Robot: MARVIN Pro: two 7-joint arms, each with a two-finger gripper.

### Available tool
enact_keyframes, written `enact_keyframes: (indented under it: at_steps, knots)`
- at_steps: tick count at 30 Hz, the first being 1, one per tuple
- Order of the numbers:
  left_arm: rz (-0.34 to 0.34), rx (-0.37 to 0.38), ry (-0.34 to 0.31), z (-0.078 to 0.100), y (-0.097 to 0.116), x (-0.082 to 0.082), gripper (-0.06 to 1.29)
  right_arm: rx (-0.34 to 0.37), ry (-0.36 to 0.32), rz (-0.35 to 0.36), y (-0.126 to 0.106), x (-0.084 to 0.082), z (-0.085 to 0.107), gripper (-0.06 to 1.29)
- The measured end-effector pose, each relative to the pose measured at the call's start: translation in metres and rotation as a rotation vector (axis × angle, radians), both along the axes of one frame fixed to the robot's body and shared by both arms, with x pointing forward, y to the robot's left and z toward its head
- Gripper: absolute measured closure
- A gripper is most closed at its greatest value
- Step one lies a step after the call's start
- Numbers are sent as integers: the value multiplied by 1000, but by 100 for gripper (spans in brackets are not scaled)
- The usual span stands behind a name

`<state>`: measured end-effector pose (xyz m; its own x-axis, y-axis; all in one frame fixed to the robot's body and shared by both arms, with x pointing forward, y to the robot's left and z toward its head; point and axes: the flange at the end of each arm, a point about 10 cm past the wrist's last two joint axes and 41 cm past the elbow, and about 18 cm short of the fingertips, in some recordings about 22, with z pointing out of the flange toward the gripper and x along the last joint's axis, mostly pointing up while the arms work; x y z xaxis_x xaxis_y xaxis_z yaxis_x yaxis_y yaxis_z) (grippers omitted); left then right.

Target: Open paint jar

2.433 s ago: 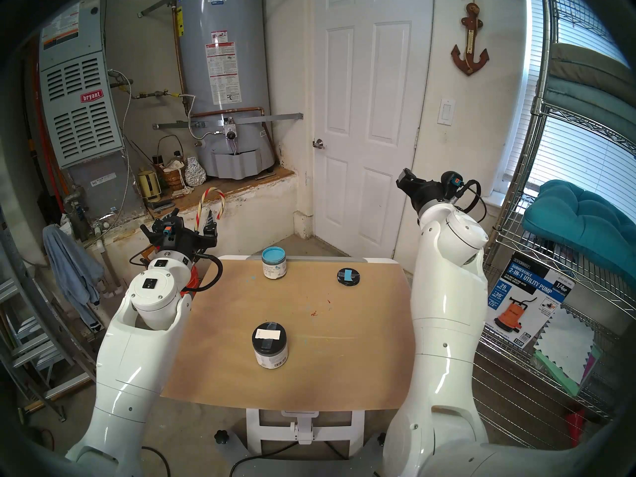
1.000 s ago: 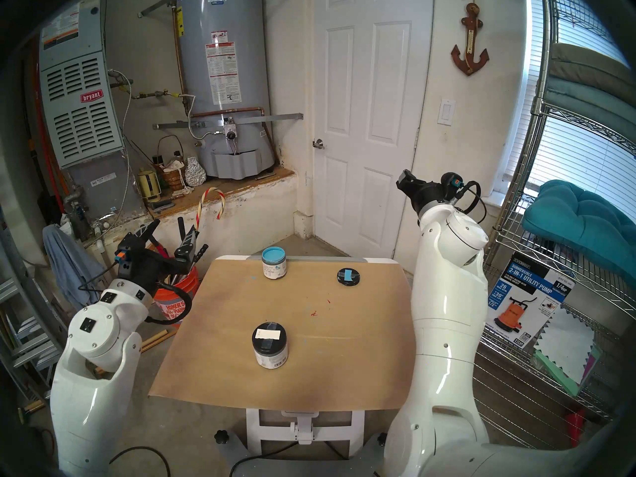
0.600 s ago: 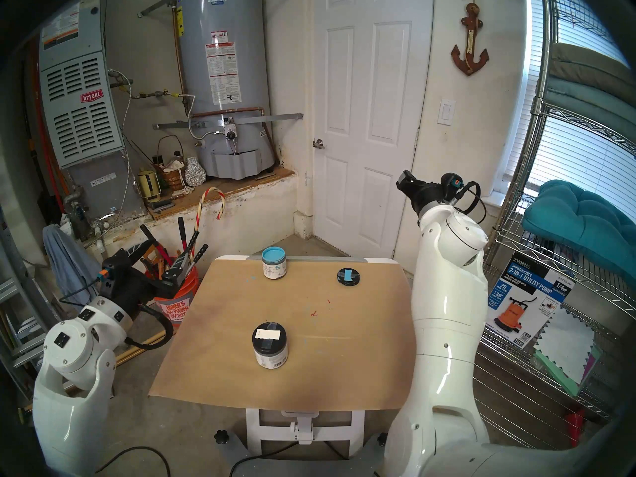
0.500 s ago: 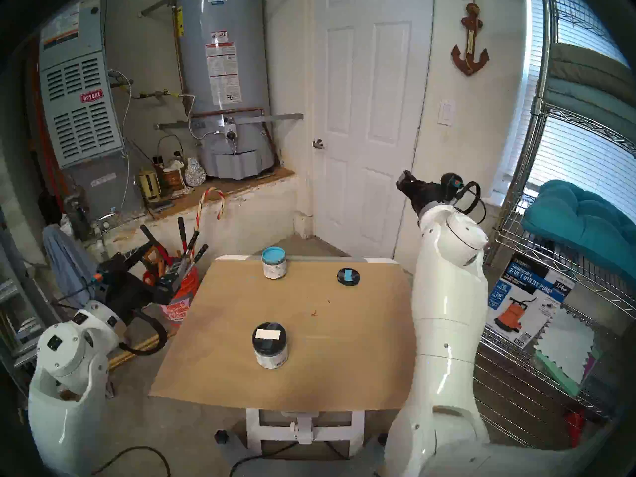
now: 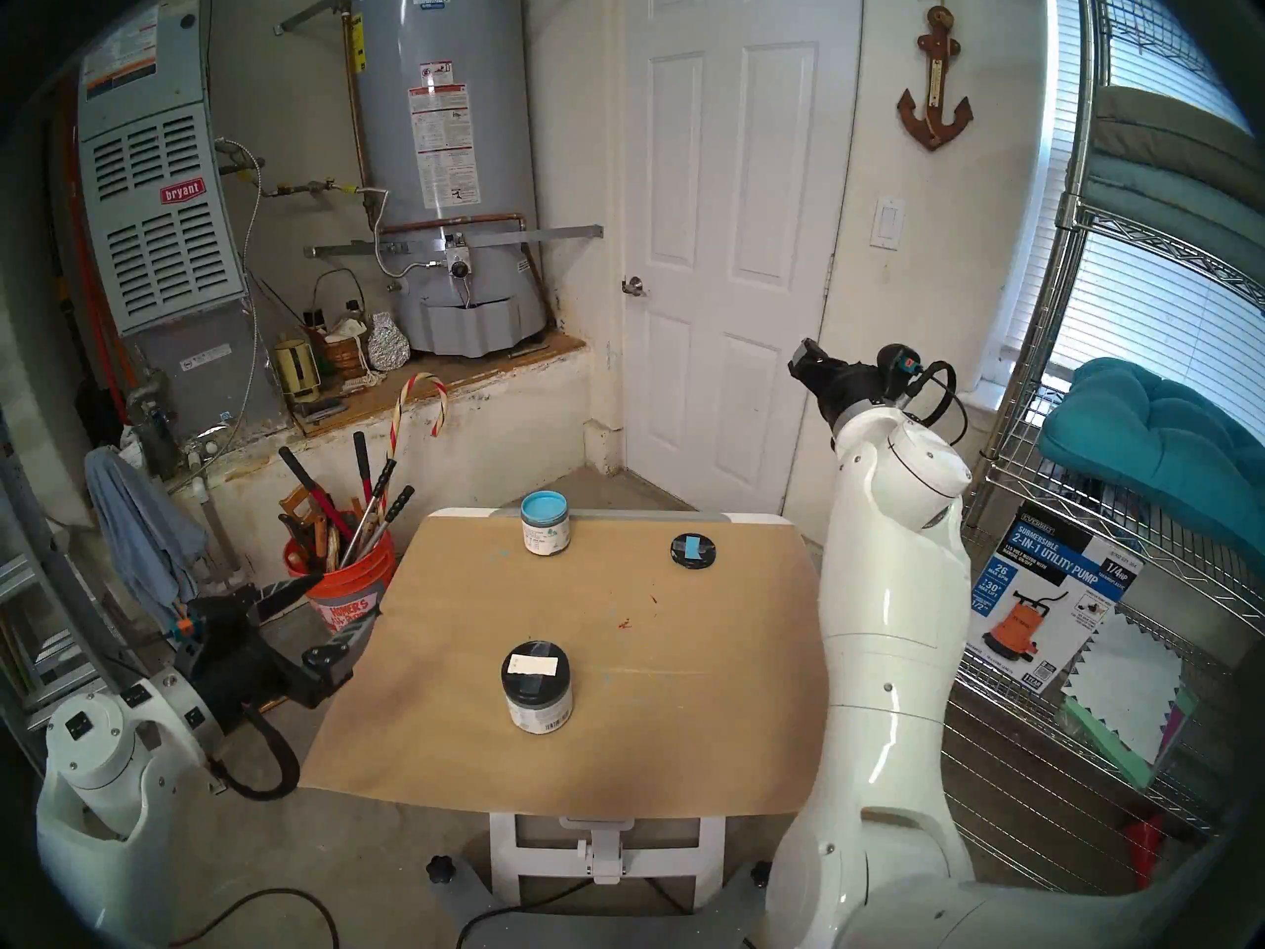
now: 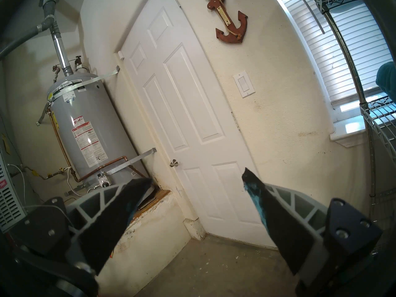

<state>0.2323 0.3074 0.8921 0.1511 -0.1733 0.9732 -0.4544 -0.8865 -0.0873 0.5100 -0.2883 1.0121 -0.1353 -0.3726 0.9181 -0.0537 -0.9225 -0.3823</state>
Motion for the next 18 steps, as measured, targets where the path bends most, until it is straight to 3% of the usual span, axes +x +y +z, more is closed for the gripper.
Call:
enact_keyframes:
  at_steps: [3, 10, 15, 18]
  knots:
    - [-75, 8, 16, -6, 1, -6, 1, 0, 0, 0, 0, 0, 0, 1]
    - [-179, 2, 56, -27, 2, -7, 1, 0, -1, -1, 0, 0, 0, 1]
    - [-222, -12, 59, -38, -7, 1, 1, 0, -1, -1, 0, 0, 1, 1]
    - [-241, -14, 44, -35, -10, 4, 1, 0, -1, -2, 0, 0, 0, 1]
